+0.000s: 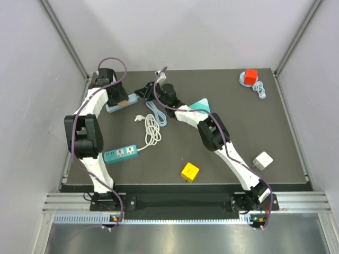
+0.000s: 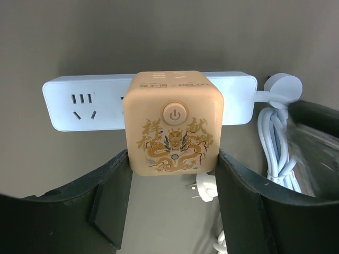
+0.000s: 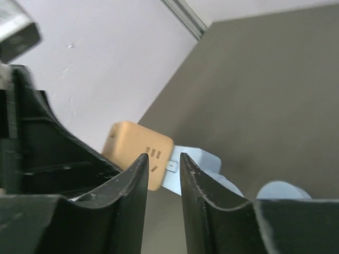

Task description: Pull the plug off the socket

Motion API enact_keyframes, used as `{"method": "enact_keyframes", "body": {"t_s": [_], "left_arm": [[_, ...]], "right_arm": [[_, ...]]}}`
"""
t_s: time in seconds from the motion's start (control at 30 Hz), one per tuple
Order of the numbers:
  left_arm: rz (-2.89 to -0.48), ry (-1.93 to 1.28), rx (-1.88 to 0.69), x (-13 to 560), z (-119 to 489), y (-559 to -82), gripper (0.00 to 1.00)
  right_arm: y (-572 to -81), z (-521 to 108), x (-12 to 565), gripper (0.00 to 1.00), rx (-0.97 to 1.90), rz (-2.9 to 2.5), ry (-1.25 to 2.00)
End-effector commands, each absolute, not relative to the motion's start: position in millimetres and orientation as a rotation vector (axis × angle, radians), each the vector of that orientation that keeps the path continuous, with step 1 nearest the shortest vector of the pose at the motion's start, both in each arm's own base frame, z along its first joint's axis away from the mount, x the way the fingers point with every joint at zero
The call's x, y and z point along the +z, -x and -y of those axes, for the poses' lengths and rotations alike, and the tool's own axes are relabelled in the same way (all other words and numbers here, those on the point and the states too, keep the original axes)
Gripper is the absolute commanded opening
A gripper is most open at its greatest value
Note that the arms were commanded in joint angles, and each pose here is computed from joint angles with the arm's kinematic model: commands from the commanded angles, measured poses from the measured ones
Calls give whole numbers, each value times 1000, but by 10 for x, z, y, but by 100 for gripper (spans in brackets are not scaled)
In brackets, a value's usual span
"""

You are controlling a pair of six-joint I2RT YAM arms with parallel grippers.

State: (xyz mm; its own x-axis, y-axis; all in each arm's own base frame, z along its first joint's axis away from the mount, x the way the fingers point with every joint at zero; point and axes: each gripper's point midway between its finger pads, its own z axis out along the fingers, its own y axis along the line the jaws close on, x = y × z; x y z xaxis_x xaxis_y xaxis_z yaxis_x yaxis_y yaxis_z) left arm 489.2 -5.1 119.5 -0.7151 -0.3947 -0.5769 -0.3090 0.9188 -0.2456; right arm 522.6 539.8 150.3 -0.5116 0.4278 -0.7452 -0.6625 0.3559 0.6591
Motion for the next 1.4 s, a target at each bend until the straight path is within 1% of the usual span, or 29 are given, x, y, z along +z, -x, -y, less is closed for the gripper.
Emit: {"method": "enact_keyframes", "body": {"t_s": [0.0,0.07,0.1,0.27,0.4,0.73,0.97,1.23,1.37], "left_arm": [[-2404,492,-235,1253,127,-4920,0],[-2408,492,-242,1240,139,-4920,0],[-2407,490,-248,1247,146,-4923,0],[-2409,493,-264,1233,168,-4917,0],[-2413,490,-285,1230,198,-4915,0],[-2414,498,-300,1198,222,-4947,0],[-2413,504,-324,1202,247,-4960,0],[-2382,489,-437,1413,398,-4951,0],[-2381,473,-475,1476,459,-4913,0]], "right_arm": [[-5172,-5555,1717,29,1425,-1543,165],[-5156,-5618,1675,24,1424,-1547,148],[-5162,-5642,1540,24,1417,-1568,143],[-5131,-5745,1326,18,1393,-1621,104],[-5087,-5800,1253,19,1370,-1634,112],[-4958,-5915,1287,18,1359,-1626,168],[-4974,-5913,1192,13,1338,-1664,143],[-4966,-5927,999,8,1357,-1730,87],[-4952,-5930,908,7,1368,-1760,66]]}}
